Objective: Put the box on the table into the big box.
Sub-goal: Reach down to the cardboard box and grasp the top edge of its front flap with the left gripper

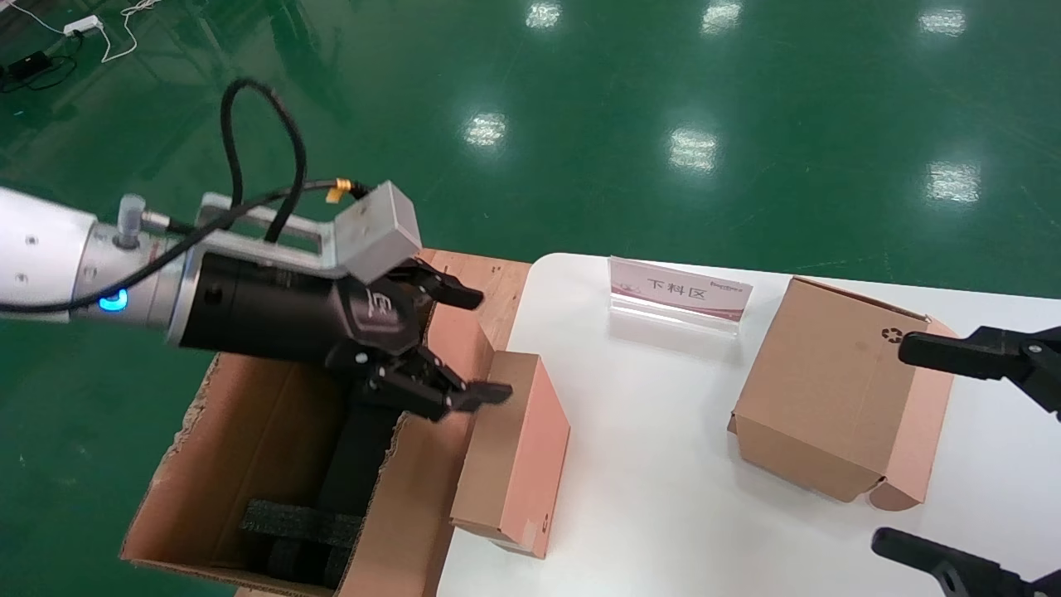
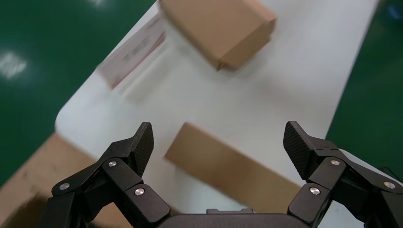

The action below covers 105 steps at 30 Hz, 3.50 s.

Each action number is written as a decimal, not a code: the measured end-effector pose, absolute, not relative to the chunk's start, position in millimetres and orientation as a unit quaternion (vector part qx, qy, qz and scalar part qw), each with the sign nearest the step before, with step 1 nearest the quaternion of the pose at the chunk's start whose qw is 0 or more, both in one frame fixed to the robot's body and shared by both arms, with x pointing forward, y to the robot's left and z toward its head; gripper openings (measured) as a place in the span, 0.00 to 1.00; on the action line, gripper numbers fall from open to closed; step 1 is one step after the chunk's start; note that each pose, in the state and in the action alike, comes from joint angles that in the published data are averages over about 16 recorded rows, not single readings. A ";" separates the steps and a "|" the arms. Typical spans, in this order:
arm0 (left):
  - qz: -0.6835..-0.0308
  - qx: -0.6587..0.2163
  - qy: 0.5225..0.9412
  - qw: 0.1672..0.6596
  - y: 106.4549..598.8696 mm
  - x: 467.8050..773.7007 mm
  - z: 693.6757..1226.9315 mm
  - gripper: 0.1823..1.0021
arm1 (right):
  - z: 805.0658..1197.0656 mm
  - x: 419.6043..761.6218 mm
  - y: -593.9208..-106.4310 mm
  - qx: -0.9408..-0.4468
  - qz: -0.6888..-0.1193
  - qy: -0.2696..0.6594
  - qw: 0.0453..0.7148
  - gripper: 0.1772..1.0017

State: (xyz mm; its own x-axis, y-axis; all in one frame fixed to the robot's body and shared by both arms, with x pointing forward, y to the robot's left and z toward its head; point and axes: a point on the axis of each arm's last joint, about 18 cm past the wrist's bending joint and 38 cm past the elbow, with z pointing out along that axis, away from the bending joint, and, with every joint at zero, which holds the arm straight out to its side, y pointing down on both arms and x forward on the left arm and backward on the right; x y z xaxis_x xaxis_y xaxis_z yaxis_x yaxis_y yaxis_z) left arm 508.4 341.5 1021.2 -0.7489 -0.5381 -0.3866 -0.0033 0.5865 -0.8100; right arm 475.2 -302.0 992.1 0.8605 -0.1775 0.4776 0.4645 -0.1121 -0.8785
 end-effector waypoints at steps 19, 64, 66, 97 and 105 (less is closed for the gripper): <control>-0.299 -0.396 0.818 0.290 310.5 549.6 1029.1 0.99 | 992.1 475.2 -302.0 -0.705 -0.244 -0.102 0.658 0.99; -0.317 -0.491 0.781 0.218 244.7 563.0 1019.0 0.99 | 992.1 475.2 -302.0 -0.705 -0.244 -0.102 0.658 0.99; -0.316 -0.490 0.783 0.217 245.1 563.0 1017.6 0.99 | 992.1 475.2 -302.0 -0.705 -0.244 -0.102 0.658 0.99; -0.281 -0.482 0.791 0.251 239.4 559.3 1033.7 0.99 | 992.1 475.2 -302.0 -0.705 -0.244 -0.102 0.658 0.99; -0.268 -0.487 0.796 0.242 238.9 561.3 1021.5 0.99 | 992.1 475.2 -302.0 -0.705 -0.244 -0.102 0.658 0.99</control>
